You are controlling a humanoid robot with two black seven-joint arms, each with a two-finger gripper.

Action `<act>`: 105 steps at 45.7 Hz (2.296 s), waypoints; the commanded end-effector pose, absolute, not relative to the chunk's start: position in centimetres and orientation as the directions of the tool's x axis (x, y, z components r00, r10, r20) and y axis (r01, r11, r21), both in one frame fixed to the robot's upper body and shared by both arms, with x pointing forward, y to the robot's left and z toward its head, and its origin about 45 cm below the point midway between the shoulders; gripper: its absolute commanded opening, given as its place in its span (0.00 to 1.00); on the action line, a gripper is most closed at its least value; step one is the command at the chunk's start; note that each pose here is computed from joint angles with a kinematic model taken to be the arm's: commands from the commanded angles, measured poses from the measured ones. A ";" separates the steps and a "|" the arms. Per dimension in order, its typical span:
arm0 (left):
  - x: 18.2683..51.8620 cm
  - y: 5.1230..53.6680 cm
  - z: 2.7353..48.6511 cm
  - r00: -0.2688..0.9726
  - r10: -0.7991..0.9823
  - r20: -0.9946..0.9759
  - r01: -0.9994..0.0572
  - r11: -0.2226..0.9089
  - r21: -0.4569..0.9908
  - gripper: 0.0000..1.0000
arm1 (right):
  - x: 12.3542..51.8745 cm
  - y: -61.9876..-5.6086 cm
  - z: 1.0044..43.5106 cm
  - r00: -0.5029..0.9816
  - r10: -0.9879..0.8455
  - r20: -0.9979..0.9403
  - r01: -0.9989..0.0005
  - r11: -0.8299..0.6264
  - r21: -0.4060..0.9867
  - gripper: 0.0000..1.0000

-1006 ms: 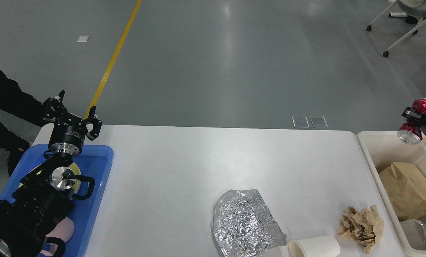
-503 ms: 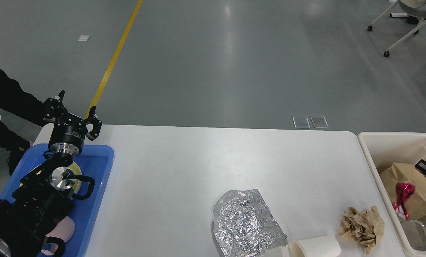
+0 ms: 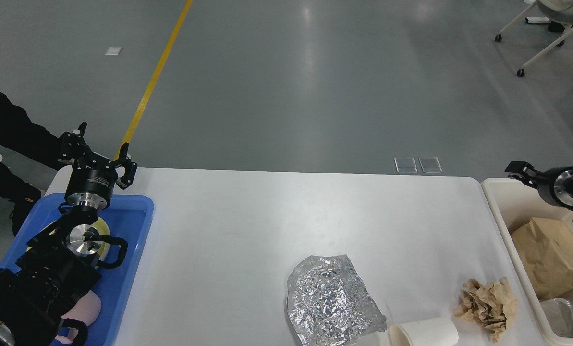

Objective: Tidy desktop
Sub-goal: 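Lower the right gripper onto the crumpled brown paper near the bin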

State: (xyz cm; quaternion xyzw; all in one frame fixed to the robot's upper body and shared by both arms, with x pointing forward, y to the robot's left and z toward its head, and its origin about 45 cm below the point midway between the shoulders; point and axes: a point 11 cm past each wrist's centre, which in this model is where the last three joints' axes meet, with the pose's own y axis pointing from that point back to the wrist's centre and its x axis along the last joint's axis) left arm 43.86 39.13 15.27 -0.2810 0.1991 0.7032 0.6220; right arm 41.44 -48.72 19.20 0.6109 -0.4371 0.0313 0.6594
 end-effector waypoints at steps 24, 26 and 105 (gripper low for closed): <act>43.9 39.1 15.3 -0.067 0.763 -0.643 -0.987 -0.146 -0.070 0.96 | 42.9 -30.4 36.2 0.932 -0.237 0.274 -0.320 -0.187 0.929 1.00; 43.9 39.1 15.3 -0.069 0.763 -0.643 -0.987 -0.147 -0.069 0.96 | 43.0 -30.4 36.0 0.933 -0.225 0.279 -0.319 -0.164 0.933 1.00; 43.8 39.1 15.2 -0.069 0.762 -0.644 -0.987 -0.146 -0.068 0.96 | 26.9 -44.2 7.3 0.830 -0.550 -0.092 0.077 -0.050 0.996 1.00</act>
